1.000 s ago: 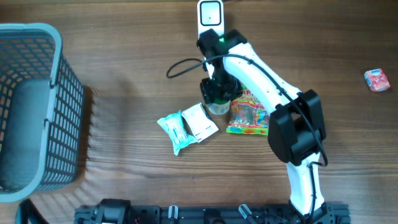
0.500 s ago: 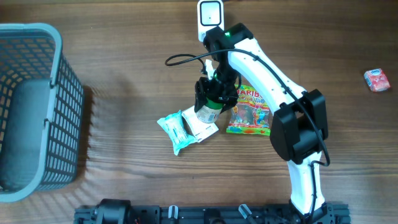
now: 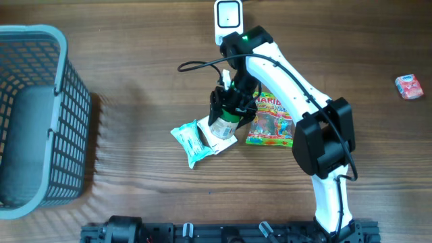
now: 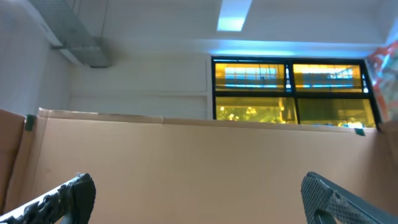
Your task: Scan the item barcode
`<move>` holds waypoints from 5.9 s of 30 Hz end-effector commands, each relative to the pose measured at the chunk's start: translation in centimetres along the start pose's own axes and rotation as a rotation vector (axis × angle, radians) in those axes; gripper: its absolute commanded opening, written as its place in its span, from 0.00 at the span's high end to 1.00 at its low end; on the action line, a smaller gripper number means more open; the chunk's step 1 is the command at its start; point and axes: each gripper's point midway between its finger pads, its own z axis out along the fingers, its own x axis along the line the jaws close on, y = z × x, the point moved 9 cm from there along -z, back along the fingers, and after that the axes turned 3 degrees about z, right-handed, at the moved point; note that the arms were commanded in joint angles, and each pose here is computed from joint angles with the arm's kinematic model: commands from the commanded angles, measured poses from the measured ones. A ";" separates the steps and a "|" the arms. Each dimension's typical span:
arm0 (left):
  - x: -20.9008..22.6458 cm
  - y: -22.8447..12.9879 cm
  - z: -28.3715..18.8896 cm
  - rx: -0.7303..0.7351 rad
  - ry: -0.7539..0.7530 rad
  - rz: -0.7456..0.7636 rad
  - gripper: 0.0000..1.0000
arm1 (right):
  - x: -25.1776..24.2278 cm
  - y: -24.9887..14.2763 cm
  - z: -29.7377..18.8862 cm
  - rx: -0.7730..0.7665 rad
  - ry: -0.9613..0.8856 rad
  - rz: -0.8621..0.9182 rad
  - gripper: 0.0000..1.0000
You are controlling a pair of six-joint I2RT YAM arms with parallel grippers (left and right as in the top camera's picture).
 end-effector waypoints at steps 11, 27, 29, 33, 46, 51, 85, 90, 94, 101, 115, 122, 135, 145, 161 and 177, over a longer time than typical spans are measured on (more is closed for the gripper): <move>0.2 -6.1 1.0 0.216 0.045 0.002 0.00 | 0.9 -0.5 -0.3 0.008 0.040 0.007 0.32; -0.6 -26.8 1.6 0.693 0.009 -0.044 0.00 | 1.5 -0.8 -0.3 0.046 0.118 0.018 0.41; -0.7 -28.9 1.3 0.716 0.002 -0.047 0.00 | 1.0 -0.5 -0.3 0.017 0.060 0.018 0.42; -1.2 -32.2 0.6 0.737 -0.034 -0.062 0.00 | -0.1 1.9 -0.6 -0.182 -0.121 -0.035 0.51; -1.1 -35.8 -1.6 0.883 0.002 -0.070 0.00 | 1.6 11.7 -9.1 -1.032 -0.148 -0.161 0.52; -1.1 -36.5 -2.6 0.962 0.002 -0.072 0.00 | 2.5 14.0 -13.4 -1.451 -0.209 -0.093 0.51; -1.3 -38.9 -7.9 1.335 0.001 -0.078 0.00 | -9.3 13.5 -21.9 -1.686 -0.580 0.385 0.55; -1.3 -38.9 -7.9 1.335 0.001 -0.078 0.00 | -21.7 12.0 -20.9 -1.322 -0.489 0.686 0.53; -1.3 -38.9 -7.9 1.335 0.001 -0.078 0.00 | -27.9 10.1 -20.3 -1.118 -0.351 0.782 0.52; -1.3 -38.9 -7.9 1.335 0.001 -0.078 0.00 | -36.8 7.8 -18.4 -0.913 -0.282 0.993 0.51; -1.3 -38.9 -7.9 1.335 0.001 -0.078 0.00 | -39.3 8.8 -15.6 -0.815 -0.288 1.075 0.00; -1.3 -38.9 -7.9 1.335 0.001 -0.078 0.00 | -35.7 4.2 -21.1 -0.975 -0.245 1.073 0.01; -1.3 -38.9 -7.9 1.335 0.001 -0.078 0.00 | -25.3 5.6 -20.8 -1.065 -0.279 0.743 0.96; -1.3 -38.9 -7.9 1.335 0.001 -0.078 0.00 | -30.3 11.1 -14.8 -0.937 -0.511 0.780 0.96; -1.3 -38.9 -7.8 1.334 0.001 -0.078 0.00 | -39.5 8.9 -13.2 -0.800 -0.611 0.926 0.96; -1.3 -38.9 -7.8 1.334 0.001 -0.078 0.00 | -45.1 3.3 -13.0 -0.705 -0.630 1.315 0.96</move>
